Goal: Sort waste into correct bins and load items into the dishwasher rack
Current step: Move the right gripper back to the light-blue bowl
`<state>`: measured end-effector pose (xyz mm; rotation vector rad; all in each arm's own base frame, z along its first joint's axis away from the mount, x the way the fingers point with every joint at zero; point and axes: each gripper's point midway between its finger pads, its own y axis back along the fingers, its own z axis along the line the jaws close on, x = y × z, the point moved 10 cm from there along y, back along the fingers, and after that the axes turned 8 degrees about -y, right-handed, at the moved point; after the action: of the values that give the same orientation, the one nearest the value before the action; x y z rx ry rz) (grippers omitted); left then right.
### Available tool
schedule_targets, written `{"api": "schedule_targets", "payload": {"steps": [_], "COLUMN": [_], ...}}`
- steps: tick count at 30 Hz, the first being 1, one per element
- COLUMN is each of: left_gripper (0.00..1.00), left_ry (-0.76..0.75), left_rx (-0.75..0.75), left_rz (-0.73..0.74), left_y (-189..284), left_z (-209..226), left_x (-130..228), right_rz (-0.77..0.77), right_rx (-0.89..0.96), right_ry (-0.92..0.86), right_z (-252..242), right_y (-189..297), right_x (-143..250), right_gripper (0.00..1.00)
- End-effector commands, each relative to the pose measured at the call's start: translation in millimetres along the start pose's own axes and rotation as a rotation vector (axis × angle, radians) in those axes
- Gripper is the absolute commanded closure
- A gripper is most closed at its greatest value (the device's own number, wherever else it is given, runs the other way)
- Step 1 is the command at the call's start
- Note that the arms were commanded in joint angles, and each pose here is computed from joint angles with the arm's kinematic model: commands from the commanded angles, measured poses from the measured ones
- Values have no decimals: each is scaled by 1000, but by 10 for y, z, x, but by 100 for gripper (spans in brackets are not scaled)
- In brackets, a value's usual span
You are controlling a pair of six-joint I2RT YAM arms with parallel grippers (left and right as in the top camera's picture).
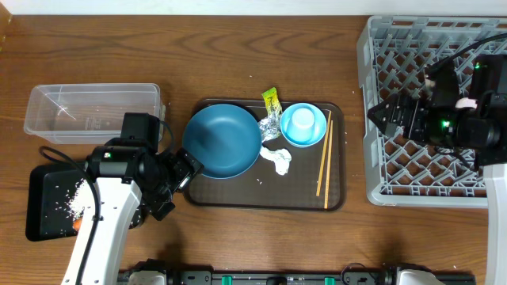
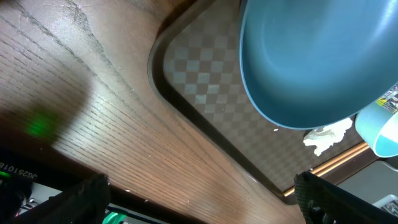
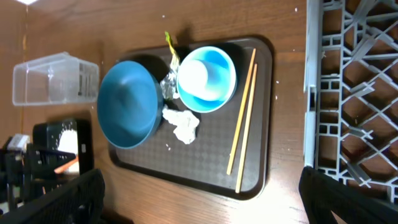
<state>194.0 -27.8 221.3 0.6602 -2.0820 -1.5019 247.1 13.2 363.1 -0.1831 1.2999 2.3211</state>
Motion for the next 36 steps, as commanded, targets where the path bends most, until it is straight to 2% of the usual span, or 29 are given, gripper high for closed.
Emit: {"api": "schedule_targets", "payload": {"steps": [1,6,14,26,36], "left_gripper": [2,2,2,2,2], "left_ry": [3,3,3,3,3], "left_rx": [-11,-11,-11,-11,-11], "left_rz": [-8,-8,-8,-8,-8], "left_y": [4,4,4,4,4], "left_z": [-2,-2,-2,-2,-2], "left_x": [-5,-5,-6,-6,-6], "right_rz": [21,54,47,66,173], "right_rx": [18,19,180,244,312], "right_ry": [62,131,231,310,332], "right_z": [46,215,488,633,536], "right_y": [-57,-154,-514,-1688,-2447], "right_x": [39,123,189,-91,10], "right_gripper": [1,1,1,1,2]}}
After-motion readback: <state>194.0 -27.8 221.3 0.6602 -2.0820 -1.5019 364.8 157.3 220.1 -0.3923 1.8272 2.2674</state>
